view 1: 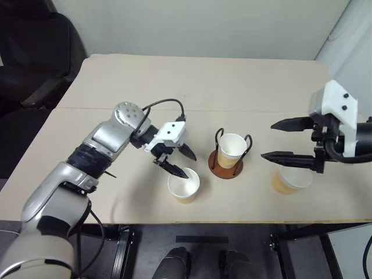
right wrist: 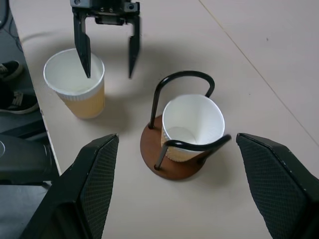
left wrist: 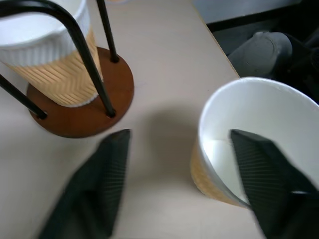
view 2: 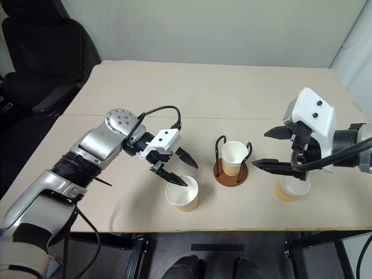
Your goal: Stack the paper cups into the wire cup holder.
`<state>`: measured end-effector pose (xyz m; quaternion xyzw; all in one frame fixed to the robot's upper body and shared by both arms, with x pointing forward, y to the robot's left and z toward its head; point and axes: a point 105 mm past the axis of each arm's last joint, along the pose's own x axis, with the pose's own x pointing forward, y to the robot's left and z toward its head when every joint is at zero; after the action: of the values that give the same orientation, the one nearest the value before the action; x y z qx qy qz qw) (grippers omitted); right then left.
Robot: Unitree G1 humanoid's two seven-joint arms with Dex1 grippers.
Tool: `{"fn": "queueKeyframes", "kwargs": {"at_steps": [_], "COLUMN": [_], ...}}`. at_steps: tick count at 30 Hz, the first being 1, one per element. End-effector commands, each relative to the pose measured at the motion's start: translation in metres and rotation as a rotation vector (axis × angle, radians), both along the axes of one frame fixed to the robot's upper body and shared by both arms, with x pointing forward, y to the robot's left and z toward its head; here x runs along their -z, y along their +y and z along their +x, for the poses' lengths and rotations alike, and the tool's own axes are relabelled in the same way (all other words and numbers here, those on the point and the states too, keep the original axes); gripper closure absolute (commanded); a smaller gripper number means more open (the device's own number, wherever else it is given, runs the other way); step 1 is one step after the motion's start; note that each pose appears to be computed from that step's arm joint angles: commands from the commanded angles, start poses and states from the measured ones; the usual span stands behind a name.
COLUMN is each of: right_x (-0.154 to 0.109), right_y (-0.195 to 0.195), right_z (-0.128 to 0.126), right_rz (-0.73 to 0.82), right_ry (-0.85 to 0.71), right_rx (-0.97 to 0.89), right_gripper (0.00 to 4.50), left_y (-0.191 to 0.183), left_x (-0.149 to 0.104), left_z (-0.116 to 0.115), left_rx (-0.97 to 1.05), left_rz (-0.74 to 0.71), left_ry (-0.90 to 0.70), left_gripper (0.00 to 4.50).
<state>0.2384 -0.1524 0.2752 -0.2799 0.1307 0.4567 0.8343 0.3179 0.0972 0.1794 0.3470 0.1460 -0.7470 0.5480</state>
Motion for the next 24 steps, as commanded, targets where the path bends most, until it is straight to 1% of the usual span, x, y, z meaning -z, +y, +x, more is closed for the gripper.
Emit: {"fn": "queueKeyframes", "kwargs": {"at_steps": [1,4,6,14,18,24], "right_x": [-0.014,-0.014,-0.015,-0.015,-0.014,-0.014], "right_y": [-0.001,-0.001,-0.002,-0.005,-0.006,-0.009], "right_z": [-0.004,-0.003,-0.003,-0.001,-0.001,-0.001], "right_rz": [0.008,0.012,0.014,0.010,0.008,0.006], "right_ry": [-0.071,-0.072,-0.072,-0.071,-0.070,-0.064], "right_rx": [0.003,0.004,0.006,0.018,0.021,0.025], "right_gripper": [0.67,0.67,0.67,0.67,0.67,0.67], "left_y": [0.002,0.004,0.004,0.003,0.002,0.000], "left_x": [-0.001,0.001,0.001,-0.011,-0.022,-0.064], "left_z": [-0.010,-0.011,-0.011,-0.002,0.003,0.018], "left_rx": [0.053,0.055,0.050,0.022,0.011,-0.018], "left_rz": [0.026,0.040,0.040,0.024,0.013,-0.036], "left_ry": [0.015,0.022,0.029,-0.001,-0.030,-0.122], "left_gripper": [2.79,3.89,4.48,4.48,4.48,4.48]}}
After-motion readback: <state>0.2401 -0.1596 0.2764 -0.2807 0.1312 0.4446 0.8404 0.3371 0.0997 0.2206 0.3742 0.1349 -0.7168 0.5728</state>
